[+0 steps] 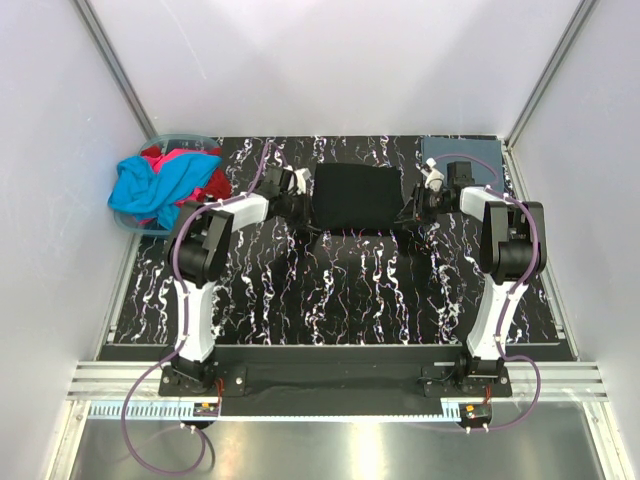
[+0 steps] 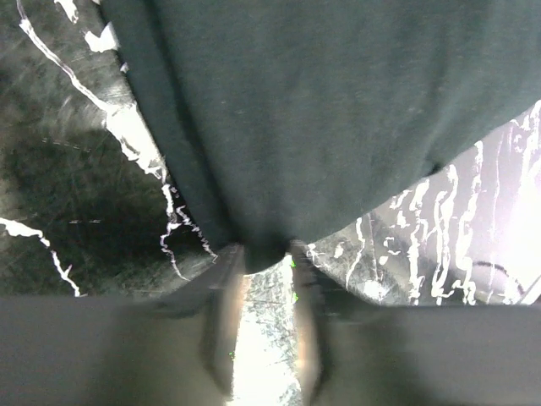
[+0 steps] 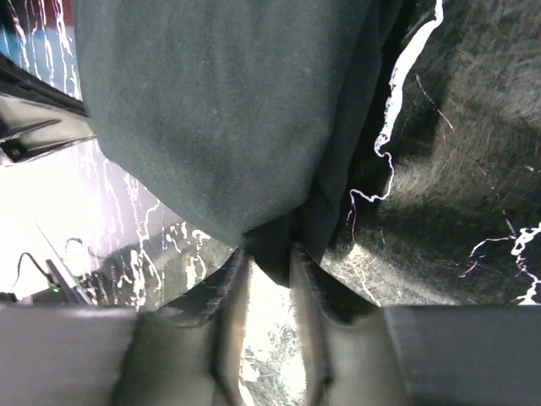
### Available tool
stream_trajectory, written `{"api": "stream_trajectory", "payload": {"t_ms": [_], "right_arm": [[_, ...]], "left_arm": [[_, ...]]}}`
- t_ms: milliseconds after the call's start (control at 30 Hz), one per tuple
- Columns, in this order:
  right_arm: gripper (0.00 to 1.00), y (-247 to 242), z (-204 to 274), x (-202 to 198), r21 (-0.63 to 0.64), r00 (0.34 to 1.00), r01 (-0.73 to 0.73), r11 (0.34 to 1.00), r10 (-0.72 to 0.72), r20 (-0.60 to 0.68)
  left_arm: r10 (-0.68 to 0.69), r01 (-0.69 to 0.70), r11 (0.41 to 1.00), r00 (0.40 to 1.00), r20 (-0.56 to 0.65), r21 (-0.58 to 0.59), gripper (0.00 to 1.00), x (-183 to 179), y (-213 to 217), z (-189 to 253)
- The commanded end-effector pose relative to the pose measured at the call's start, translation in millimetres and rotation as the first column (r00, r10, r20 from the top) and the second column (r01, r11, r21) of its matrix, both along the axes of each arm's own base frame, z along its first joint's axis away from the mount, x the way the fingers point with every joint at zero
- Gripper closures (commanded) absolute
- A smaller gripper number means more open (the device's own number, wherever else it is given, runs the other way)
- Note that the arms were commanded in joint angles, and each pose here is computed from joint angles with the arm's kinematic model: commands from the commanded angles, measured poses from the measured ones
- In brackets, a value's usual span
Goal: Fold and stack the t-shirts
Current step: Fold the tshirt
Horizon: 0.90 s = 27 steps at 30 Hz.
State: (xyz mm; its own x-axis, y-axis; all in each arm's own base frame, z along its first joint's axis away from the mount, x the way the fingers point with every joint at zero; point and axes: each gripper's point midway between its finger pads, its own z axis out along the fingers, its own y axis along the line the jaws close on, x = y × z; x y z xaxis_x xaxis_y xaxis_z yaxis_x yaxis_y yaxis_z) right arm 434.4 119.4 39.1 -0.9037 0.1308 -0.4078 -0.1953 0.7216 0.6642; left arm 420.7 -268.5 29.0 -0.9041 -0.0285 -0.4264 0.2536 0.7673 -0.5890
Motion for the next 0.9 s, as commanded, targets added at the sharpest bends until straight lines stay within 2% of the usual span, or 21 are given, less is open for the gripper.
{"api": "stream_trajectory", "payload": {"t_ms": [0,33,67,367,600,700,733,767,800,833,867], "right_arm": [[0.71,4.8,6.8,6.1,0.01,0.999,-0.024,1.0,0.023,0.029],[0.89,3.5,6.4,6.9,0.002,0.999,-0.016,1.0,0.016,0.028],[0.99,1.4,5.3,7.8,-0.017,1.0,-0.001,1.0,0.001,0.026],[1.0,-9.8,8.3,-5.2,-0.085,0.999,0.047,0.995,-0.048,-0.001],[1.0,-5.4,-2.7,-38.9,-0.052,0.99,0.078,0.996,-0.084,-0.111],[1.0,-8.4,4.1,-43.0,-0.071,0.989,0.108,0.992,-0.115,-0.097],[0.96,-8.1,6.1,-43.4,-0.068,0.988,0.115,0.991,-0.121,-0.1],[0.87,-6.7,8.9,-43.5,-0.057,0.986,0.124,0.991,-0.13,-0.108],[0.77,-5.0,10.8,-43.7,-0.045,0.985,0.123,0.991,-0.128,-0.113],[0.6,-3.5,13.2,-44.2,-0.035,0.985,0.121,0.992,-0.124,-0.117],[0.58,-4.2,13.9,-44.5,-0.035,0.984,0.129,0.991,-0.132,-0.12]], "left_arm": [[-0.005,0.005,1.0,1.0,0.03,0.017,0.95,10.5,1.6,3.5],[-0.006,0.006,1.0,1.0,0.021,0.024,1.0,8.9,2.5,3.1],[-0.003,0.002,1.0,1.0,0.023,0.028,1.0,9.8,3.2,6.0],[0.036,-0.038,0.989,0.999,0.018,0.141,1.0,-5.7,28.1,7.2],[0.087,-0.083,0.978,0.996,-0.011,0.193,1.0,-24.9,43.3,-2.0],[0.098,-0.097,0.974,0.995,0.006,0.203,1.0,-28.1,46.2,4.4],[0.109,-0.107,0.972,0.994,0.002,0.209,0.98,-29.0,47.9,4.7],[0.115,-0.115,0.97,0.993,0.01,0.212,0.89,-28.6,46.7,10.7],[0.123,-0.123,0.965,0.992,0.014,0.233,0.86,-29.5,49.8,12.0],[0.125,-0.126,0.963,0.992,0.021,0.237,0.82,-29.6,50.0,15.0],[0.131,-0.136,0.963,0.991,0.037,0.232,0.79,-29.5,51.0,23.6]]}}
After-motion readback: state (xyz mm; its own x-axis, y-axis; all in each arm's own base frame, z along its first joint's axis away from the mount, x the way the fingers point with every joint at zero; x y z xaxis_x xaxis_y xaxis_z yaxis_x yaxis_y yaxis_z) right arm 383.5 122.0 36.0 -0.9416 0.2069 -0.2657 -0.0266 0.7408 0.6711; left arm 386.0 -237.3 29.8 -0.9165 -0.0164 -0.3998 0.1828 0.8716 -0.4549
